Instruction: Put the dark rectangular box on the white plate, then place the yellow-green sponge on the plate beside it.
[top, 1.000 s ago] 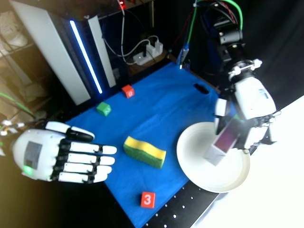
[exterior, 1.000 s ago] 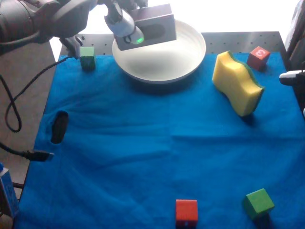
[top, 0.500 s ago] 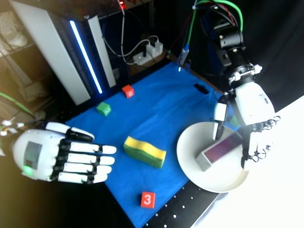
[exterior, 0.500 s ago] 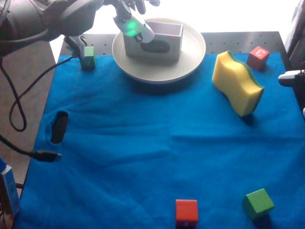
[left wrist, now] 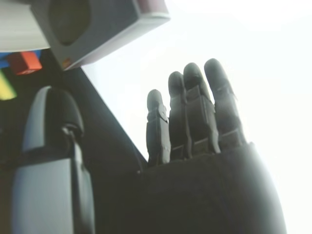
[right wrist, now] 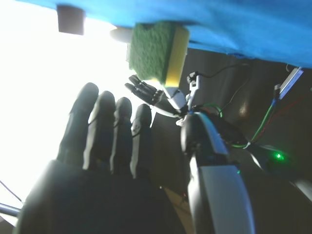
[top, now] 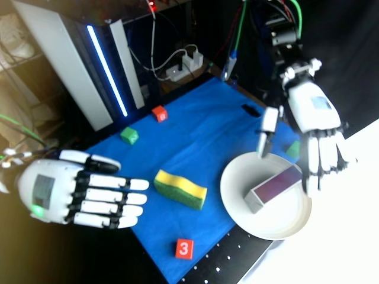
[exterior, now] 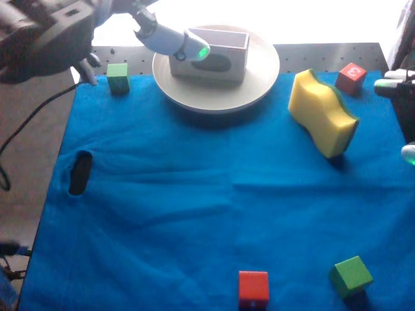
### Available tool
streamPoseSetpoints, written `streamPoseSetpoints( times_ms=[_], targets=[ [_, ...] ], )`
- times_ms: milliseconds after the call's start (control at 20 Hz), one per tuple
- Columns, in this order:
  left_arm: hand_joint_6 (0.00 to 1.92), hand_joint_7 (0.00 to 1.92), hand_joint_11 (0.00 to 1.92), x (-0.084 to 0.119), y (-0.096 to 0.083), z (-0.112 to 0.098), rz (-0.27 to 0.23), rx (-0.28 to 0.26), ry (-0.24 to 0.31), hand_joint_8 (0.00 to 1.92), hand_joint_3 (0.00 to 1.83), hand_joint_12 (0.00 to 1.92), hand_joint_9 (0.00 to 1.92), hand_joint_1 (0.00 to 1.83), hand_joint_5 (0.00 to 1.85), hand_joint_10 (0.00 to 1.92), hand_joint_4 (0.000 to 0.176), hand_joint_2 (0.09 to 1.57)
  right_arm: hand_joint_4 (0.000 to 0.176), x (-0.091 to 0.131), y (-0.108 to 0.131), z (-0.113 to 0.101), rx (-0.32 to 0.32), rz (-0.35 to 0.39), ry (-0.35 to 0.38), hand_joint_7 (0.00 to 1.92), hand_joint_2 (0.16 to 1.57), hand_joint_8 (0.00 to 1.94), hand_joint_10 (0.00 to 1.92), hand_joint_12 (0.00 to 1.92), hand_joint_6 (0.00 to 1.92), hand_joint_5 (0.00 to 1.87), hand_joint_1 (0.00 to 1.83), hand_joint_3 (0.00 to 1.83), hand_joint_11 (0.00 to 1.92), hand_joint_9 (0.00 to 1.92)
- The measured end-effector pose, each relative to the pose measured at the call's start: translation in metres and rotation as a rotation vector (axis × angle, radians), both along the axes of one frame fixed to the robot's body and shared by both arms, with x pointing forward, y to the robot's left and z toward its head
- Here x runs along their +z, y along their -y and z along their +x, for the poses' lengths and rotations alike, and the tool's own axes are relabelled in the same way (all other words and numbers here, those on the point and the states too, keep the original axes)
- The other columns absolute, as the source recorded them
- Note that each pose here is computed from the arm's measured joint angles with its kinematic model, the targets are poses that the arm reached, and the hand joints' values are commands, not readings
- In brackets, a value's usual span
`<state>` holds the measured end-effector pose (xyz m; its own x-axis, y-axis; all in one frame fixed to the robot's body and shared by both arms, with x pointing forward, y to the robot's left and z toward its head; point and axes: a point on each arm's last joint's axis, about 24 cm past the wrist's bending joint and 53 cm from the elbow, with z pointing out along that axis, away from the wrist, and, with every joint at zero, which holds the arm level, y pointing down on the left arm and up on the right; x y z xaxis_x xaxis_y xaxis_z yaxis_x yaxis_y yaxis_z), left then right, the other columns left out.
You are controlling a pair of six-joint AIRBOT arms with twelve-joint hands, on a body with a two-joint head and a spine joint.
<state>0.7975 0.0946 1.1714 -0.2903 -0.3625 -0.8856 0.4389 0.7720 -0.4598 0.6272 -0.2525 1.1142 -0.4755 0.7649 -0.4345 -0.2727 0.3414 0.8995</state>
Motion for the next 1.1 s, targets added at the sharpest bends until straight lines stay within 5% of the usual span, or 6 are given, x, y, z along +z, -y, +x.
streamPoseSetpoints(
  times_ms=[250, 400, 550, 850, 900, 1100],
  targets=[
    [0.01, 0.01, 0.00, 0.004, -0.033, -0.065, 0.023, -0.041, 0.089, 0.00, 0.00, 0.00, 0.00, 0.65, 0.02, 0.00, 0.176, 0.91, 0.093, 0.014, -0.007, 0.008, -0.004, 0.042, 0.034, 0.22, 1.00, 0.01, 0.01, 0.18, 0.00, 0.31, 0.77, 0.00, 0.00, 0.16],
    [0.00, 0.00, 0.00, -0.006, -0.053, -0.093, 0.003, -0.033, 0.085, 0.00, 0.00, 0.00, 0.00, 0.67, 0.00, 0.00, 0.101, 0.90, 0.106, 0.015, -0.016, 0.009, 0.005, 0.069, 0.041, 0.22, 1.00, 0.00, 0.00, 0.29, 0.00, 0.29, 0.79, 0.00, 0.00, 0.22],
    [0.00, 0.00, 0.00, -0.001, -0.066, -0.118, -0.010, -0.038, 0.106, 0.00, 0.00, 0.00, 0.00, 0.47, 0.00, 0.00, 0.100, 0.89, 0.073, 0.002, -0.025, 0.016, 0.007, 0.057, 0.011, 0.22, 1.00, 0.00, 0.00, 0.40, 0.00, 0.21, 0.66, 0.00, 0.00, 0.19],
    [0.00, 0.00, 0.00, -0.008, -0.082, -0.159, -0.009, -0.041, 0.079, 0.00, 0.00, 0.00, 0.00, 0.65, 0.00, 0.00, 0.089, 0.89, 0.137, -0.011, -0.042, 0.037, 0.020, 0.015, -0.018, 0.29, 0.98, 0.00, 0.01, 0.67, 0.00, 0.28, 0.54, 0.00, 0.00, 0.29],
    [0.00, 0.01, 0.00, -0.008, -0.088, -0.163, -0.019, -0.029, 0.077, 0.00, 0.00, 0.00, 0.00, 0.66, 0.01, 0.00, 0.059, 0.90, 0.105, -0.010, -0.048, 0.044, 0.026, 0.011, -0.014, 0.32, 0.98, 0.00, 0.01, 0.79, 0.00, 0.29, 0.53, 0.00, 0.00, 0.33],
    [0.00, 0.00, 0.00, -0.007, -0.092, -0.163, -0.032, -0.015, 0.080, 0.00, 0.00, 0.00, 0.00, 0.68, 0.01, 0.00, 0.085, 0.90, 0.123, -0.008, -0.074, 0.066, 0.055, -0.022, -0.006, 0.31, 1.06, 0.00, 0.00, 0.69, 0.00, 0.31, 0.65, 0.01, 0.00, 0.32]
  ],
)
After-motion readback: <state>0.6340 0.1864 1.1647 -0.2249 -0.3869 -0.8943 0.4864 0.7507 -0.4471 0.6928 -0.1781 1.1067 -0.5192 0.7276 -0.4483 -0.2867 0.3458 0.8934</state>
